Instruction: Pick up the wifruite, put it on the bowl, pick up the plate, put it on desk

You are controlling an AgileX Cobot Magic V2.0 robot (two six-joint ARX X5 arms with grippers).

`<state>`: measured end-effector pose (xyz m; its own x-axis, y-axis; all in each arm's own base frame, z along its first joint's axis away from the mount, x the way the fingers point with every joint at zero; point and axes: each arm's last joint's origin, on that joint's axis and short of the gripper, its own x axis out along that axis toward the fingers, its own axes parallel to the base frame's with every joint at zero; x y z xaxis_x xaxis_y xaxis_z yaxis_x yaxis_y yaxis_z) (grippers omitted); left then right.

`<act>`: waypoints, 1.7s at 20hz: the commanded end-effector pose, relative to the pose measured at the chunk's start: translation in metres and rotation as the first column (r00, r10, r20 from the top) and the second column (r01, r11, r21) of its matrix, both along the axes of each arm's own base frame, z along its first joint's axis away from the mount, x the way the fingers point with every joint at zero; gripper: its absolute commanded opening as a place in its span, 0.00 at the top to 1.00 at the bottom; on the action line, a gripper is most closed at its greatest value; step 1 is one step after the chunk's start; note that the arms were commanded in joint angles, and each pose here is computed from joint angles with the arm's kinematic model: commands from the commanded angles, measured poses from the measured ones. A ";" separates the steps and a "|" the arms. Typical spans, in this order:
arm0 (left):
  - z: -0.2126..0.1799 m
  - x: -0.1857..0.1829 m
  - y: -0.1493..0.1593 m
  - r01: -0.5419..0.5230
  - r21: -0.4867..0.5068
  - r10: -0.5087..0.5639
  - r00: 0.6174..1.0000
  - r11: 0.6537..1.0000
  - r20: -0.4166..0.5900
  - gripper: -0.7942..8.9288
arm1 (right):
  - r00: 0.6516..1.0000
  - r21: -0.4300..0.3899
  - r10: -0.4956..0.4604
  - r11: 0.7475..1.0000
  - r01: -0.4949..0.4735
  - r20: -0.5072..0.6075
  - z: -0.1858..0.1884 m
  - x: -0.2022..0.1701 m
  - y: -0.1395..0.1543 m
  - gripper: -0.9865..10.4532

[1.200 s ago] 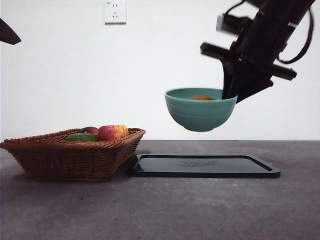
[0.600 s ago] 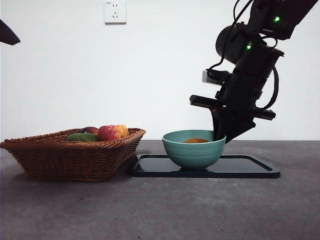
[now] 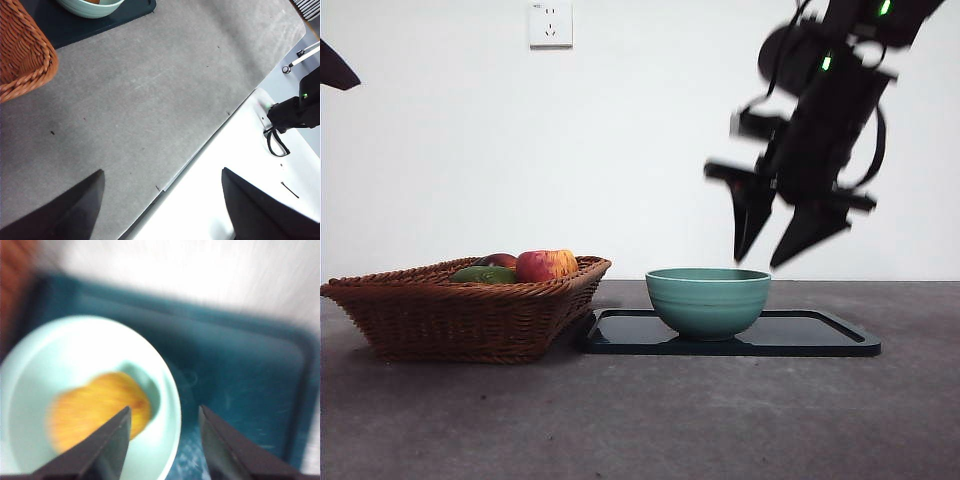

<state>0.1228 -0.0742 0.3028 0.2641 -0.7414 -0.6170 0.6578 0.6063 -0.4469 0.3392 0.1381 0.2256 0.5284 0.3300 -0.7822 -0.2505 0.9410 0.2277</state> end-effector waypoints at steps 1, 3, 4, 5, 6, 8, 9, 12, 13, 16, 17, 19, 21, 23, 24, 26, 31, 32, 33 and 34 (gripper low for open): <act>0.003 0.001 -0.001 0.015 -0.003 -0.015 1.000 1.000 0.015 0.53 | 0.997 0.024 0.008 1.000 -0.009 0.070 0.034 -0.011 -0.002 0.72; 0.003 0.001 -0.001 0.015 -0.003 -0.015 1.000 1.000 0.016 0.53 | 0.995 0.036 0.013 0.999 -0.017 0.103 0.062 -0.031 -0.010 0.72; 0.003 0.001 -0.001 0.015 -0.003 -0.015 1.000 1.000 0.016 0.53 | 0.993 0.049 0.028 0.998 -0.034 0.112 0.075 -0.043 -0.014 0.72; 0.003 0.001 -0.001 0.015 -0.003 -0.015 1.000 1.000 0.016 0.53 | 0.991 0.062 0.060 0.996 -0.068 0.122 0.088 -0.057 -0.018 0.72; 0.003 0.001 -0.001 0.015 -0.003 -0.015 1.000 1.000 0.016 0.53 | 0.988 0.066 0.082 0.994 -0.091 0.129 0.100 -0.070 -0.023 0.72; 0.003 0.001 -0.001 0.015 -0.003 -0.015 1.000 1.000 0.017 0.53 | 0.986 0.052 0.102 0.993 -0.110 0.134 0.117 -0.096 -0.032 0.72; 0.003 0.001 -0.001 0.015 -0.003 -0.015 1.000 1.000 0.017 0.53 | 0.984 0.051 0.108 0.992 -0.116 0.140 0.123 -0.109 -0.036 0.72; 0.003 0.001 -0.001 0.015 -0.003 -0.015 1.000 1.000 0.017 0.53 | 0.974 0.063 0.124 0.988 -0.138 0.187 0.134 -0.140 -0.045 0.72; 0.003 0.001 -0.001 0.015 -0.003 -0.015 1.000 1.000 0.017 0.53 | 0.970 0.068 0.130 0.987 -0.146 0.203 0.134 -0.152 -0.048 0.72; 0.003 0.001 -0.001 0.015 -0.003 -0.015 1.000 1.000 0.017 0.53 | 0.961 0.082 0.159 0.980 -0.181 0.225 0.124 -0.180 -0.056 0.72; 0.003 0.001 -0.001 0.015 -0.003 -0.015 1.000 1.000 0.017 0.53 | 0.959 0.086 0.173 0.977 -0.196 0.227 0.118 -0.190 -0.058 0.72; 0.003 0.001 -0.001 0.015 -0.003 -0.015 1.000 1.000 0.017 0.53 | 0.953 0.095 0.208 0.968 -0.233 0.221 0.103 -0.206 -0.062 0.72; 0.003 0.001 -0.001 0.015 -0.003 -0.015 1.000 1.000 0.017 0.53 | 0.947 0.109 0.239 0.958 -0.266 0.215 0.089 -0.220 -0.066 0.72; 0.003 0.001 -0.001 0.015 -0.003 -0.015 1.000 1.000 0.017 0.53 | 0.938 0.135 0.272 0.943 -0.304 0.213 0.078 -0.231 -0.069 0.72; 0.003 0.001 -0.001 0.015 -0.003 -0.015 1.000 1.000 0.017 0.53 | 0.935 0.143 0.280 0.939 -0.314 0.216 0.075 -0.235 -0.071 0.72; 0.003 0.001 -0.001 0.015 -0.003 -0.015 1.000 1.000 0.017 0.53 | 0.932 0.145 0.277 0.938 -0.315 0.235 0.074 -0.241 -0.074 0.72; 0.003 0.001 -0.001 0.015 -0.003 -0.015 1.000 1.000 0.016 0.53 | 0.928 0.149 0.275 0.936 -0.318 0.252 0.075 -0.244 -0.076 0.72; 0.003 0.001 -0.001 0.015 -0.003 -0.015 1.000 1.000 0.016 0.53 | 0.928 0.149 0.275 0.936 -0.318 0.252 0.075 -0.244 -0.076 0.72; 0.003 0.001 -0.001 0.015 -0.003 -0.015 1.000 1.000 0.016 0.53 | 0.928 0.149 0.275 0.937 -0.317 0.252 0.075 -0.244 -0.076 0.72; 0.003 0.001 -0.001 0.015 -0.003 -0.015 1.000 1.000 0.016 0.53 | 0.928 0.149 0.275 0.936 -0.318 0.252 0.076 -0.244 -0.076 0.72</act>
<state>0.1228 -0.0742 0.3028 0.2641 -0.7414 -0.6170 0.6578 0.6063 -0.4469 0.0947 0.0610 0.3000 0.5402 0.6174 -0.5718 -0.5620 0.7704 0.3009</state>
